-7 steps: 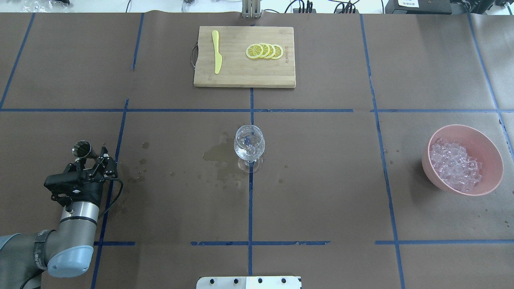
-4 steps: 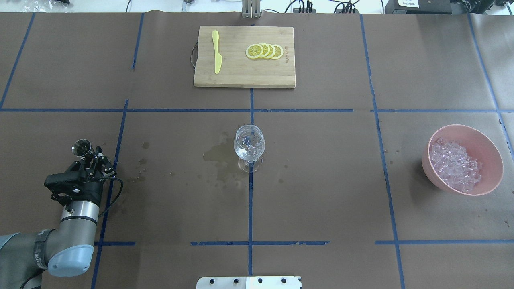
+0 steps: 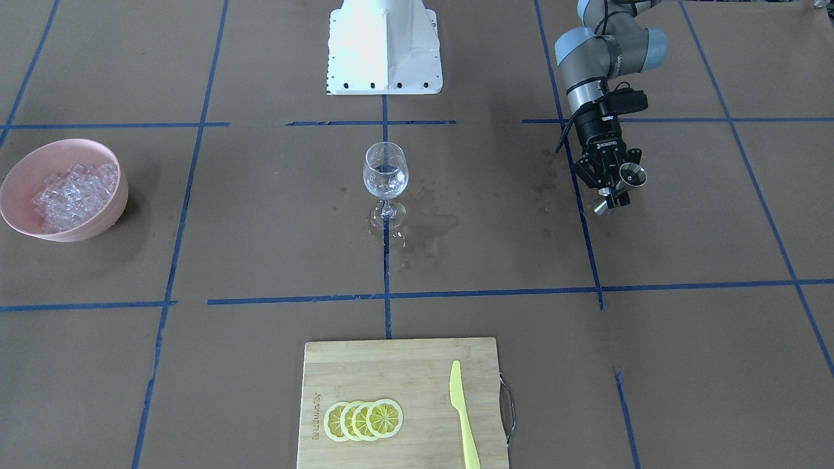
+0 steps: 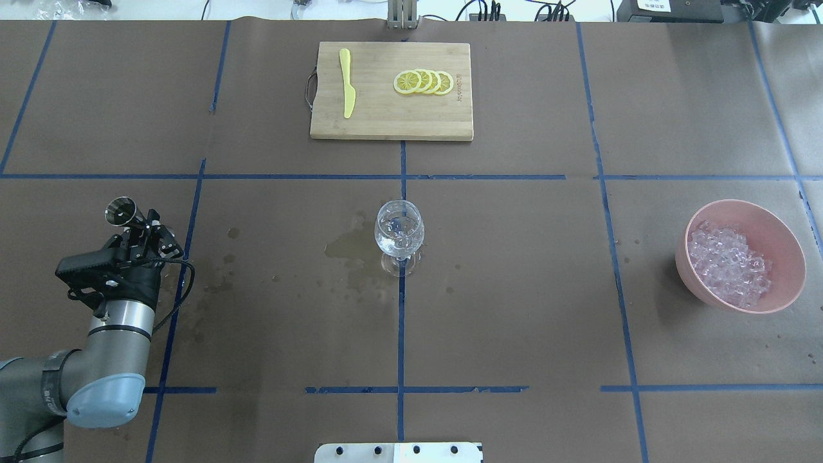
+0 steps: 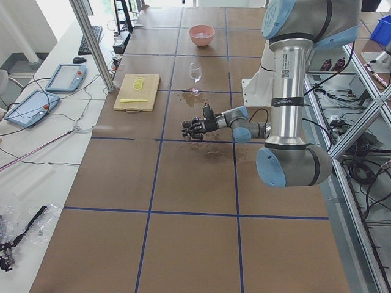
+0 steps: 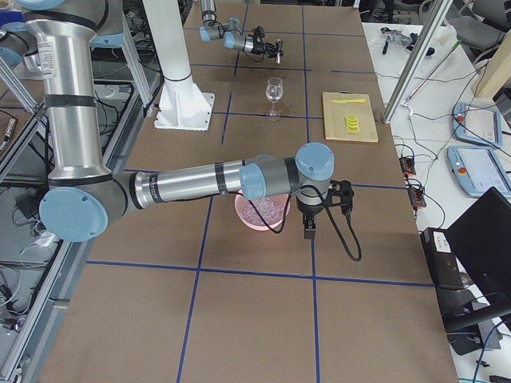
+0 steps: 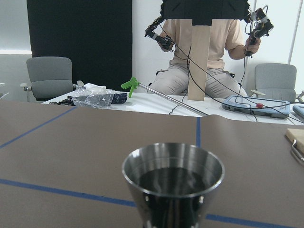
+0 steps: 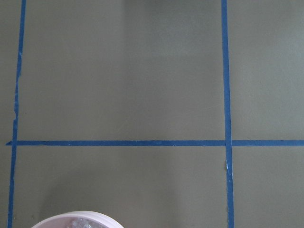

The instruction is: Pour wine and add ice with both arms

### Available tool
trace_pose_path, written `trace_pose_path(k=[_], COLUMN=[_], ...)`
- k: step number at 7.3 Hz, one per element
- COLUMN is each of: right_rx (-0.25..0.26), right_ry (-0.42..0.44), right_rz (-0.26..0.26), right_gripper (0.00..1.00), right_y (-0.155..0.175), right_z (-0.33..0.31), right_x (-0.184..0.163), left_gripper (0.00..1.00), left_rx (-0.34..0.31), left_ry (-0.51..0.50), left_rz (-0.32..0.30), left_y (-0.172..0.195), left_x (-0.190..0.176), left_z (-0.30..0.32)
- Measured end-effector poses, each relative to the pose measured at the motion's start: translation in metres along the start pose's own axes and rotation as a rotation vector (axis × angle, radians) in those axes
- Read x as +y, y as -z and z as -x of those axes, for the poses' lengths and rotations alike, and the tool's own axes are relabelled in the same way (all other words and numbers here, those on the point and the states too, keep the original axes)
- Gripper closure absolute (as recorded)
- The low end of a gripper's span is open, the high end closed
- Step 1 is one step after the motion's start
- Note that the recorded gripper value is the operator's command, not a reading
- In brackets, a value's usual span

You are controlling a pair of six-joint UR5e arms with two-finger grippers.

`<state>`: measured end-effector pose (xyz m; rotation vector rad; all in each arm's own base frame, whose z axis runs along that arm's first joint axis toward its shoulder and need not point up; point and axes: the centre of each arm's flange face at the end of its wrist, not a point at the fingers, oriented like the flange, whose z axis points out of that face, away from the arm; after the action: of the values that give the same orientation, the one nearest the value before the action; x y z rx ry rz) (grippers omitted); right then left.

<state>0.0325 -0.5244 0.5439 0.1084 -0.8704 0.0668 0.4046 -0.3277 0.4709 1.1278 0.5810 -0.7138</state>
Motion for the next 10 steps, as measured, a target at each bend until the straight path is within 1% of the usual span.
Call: trace_pose_path(k=[2,4,7,10], right_rx=[-0.005,-0.011,-0.011,-0.011], right_ry=[0.002,0.000,0.000,0.001], right_rz=[-0.002,-0.001,0.006,0.006], right_gripper=[0.00,0.00,0.00,0.00], right_y=[0.001,0.001,-0.002,-0.002], right_z=[0.002,0.004,0.006,0.007], right_x=[0.001,0.000,0.000,0.000], left_gripper=[1.00,1.00,1.00,1.00], left_rx=[0.003,0.026,0.086,0.138], left_ry=[0.014,0.004,-0.036,-0.136], left_rz=[-0.029,-0.042,-0.053,-0.065], left_y=[-0.001,0.006,0.019,0.033], left_x=[-0.042,-0.079,-0.108,-0.128], left_z=[-0.011,-0.032,-0.096,-0.155])
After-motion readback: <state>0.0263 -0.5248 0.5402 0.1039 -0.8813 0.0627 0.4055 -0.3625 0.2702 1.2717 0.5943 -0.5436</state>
